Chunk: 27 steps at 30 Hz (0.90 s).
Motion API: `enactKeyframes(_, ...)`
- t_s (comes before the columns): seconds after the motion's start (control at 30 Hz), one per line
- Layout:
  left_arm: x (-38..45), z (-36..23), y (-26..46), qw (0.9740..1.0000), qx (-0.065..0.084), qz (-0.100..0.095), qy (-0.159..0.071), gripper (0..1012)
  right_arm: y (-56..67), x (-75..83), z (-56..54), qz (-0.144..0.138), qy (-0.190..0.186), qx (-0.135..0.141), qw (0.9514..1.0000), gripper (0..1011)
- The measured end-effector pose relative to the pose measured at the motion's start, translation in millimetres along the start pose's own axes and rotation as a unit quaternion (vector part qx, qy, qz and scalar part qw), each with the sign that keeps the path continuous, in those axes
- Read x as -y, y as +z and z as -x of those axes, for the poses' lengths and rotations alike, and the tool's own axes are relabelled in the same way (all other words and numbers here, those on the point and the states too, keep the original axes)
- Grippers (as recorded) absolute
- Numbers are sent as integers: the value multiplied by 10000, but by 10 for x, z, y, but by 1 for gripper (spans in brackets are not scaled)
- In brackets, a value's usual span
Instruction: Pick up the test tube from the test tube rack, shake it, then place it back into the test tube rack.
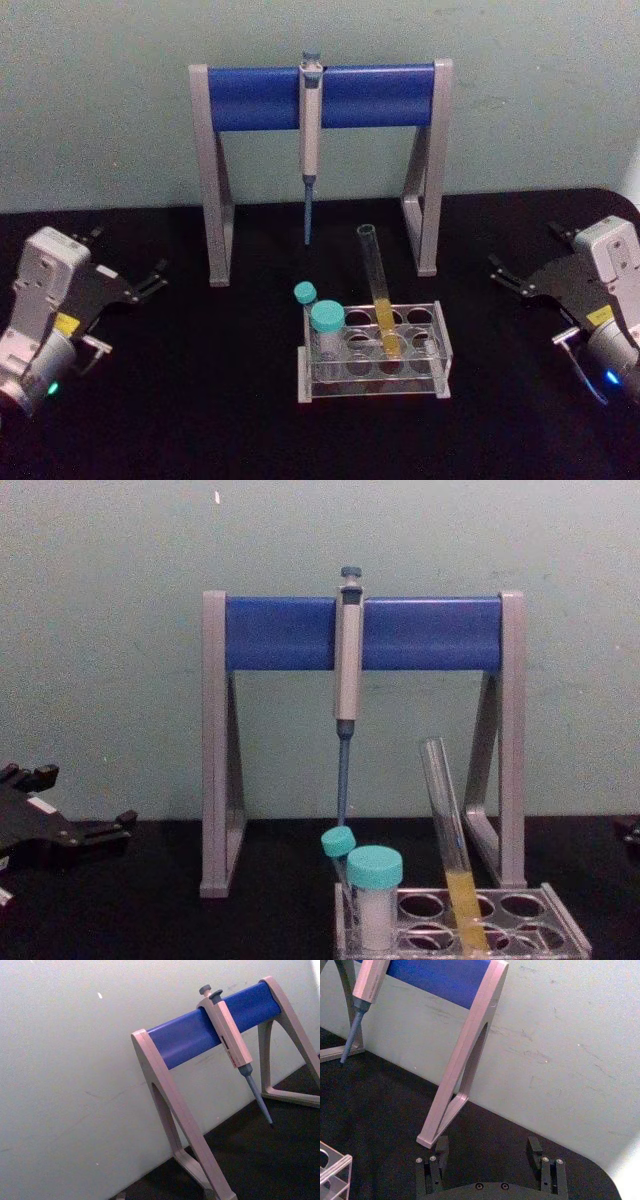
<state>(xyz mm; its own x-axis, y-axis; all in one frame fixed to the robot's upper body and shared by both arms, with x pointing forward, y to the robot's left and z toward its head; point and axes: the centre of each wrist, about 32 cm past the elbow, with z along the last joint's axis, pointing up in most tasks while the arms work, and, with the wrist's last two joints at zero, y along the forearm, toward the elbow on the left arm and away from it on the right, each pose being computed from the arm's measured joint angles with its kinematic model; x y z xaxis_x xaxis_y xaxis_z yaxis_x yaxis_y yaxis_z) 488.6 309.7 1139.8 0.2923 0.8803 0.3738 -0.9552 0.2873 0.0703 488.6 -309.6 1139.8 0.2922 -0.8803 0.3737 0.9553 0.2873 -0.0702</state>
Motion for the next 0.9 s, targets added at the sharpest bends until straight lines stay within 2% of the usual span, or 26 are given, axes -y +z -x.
enactKeyframes(0.9, 0, 0, 0, 10000, 0, 0, 0, 1001, 0, 0, 0, 1, 0, 0, 10000, 1000)
